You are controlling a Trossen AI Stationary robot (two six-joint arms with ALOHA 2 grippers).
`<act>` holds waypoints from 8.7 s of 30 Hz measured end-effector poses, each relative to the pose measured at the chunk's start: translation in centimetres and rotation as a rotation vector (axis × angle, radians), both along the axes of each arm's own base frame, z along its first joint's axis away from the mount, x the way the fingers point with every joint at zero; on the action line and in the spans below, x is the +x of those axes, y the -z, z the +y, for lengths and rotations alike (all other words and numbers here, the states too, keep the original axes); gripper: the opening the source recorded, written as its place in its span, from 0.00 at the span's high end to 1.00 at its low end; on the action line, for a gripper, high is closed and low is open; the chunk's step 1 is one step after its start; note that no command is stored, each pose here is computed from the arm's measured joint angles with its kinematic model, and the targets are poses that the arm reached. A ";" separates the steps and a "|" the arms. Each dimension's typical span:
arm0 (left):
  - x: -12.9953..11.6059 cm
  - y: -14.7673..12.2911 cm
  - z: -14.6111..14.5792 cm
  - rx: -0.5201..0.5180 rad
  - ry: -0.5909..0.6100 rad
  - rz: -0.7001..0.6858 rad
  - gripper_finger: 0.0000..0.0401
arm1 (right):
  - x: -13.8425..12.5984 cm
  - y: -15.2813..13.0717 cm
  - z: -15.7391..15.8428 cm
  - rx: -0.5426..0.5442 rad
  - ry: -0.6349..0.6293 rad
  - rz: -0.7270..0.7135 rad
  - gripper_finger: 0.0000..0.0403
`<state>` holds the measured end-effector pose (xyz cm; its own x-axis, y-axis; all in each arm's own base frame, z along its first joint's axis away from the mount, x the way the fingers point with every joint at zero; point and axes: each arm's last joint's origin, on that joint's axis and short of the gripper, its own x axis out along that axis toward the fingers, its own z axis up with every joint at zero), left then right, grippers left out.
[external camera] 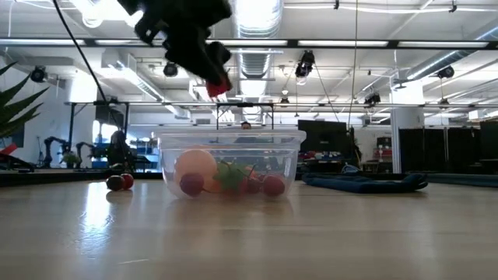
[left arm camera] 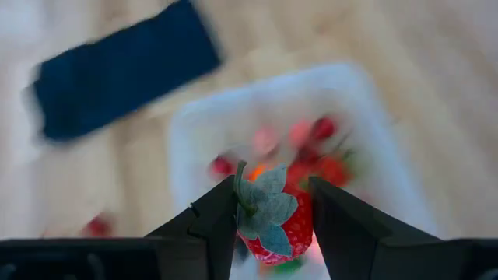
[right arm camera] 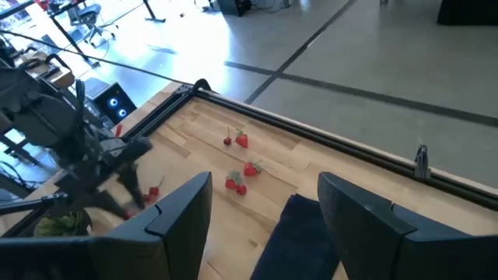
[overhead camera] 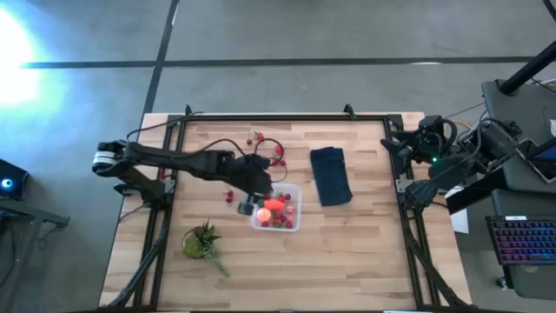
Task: Pick and placing Produce into tupperware
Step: Put the red strawberry into the transparent bin, then put the red cherry into the transparent bin
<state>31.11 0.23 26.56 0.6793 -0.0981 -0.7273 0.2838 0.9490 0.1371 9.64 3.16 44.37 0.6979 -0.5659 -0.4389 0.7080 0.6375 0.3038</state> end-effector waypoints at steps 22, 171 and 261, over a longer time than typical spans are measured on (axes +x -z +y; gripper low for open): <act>3.0 2.4 -1.1 -0.172 -0.192 0.309 0.34 | -0.1 0.1 0.1 -0.011 -0.093 0.088 0.44; -6.8 9.9 0.6 0.119 -0.074 0.632 0.58 | -1.0 1.1 -0.6 -0.025 -0.036 0.046 0.44; -2.1 -1.8 20.2 -0.264 -0.942 0.269 0.40 | -3.0 0.6 -2.0 -0.091 -0.015 -0.007 0.44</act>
<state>29.00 20.45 28.39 0.3798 0.2132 -0.9002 -0.6053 0.7932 -0.0675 6.68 1.20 43.79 0.7095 -0.5927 -0.3812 0.6963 0.6731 0.2493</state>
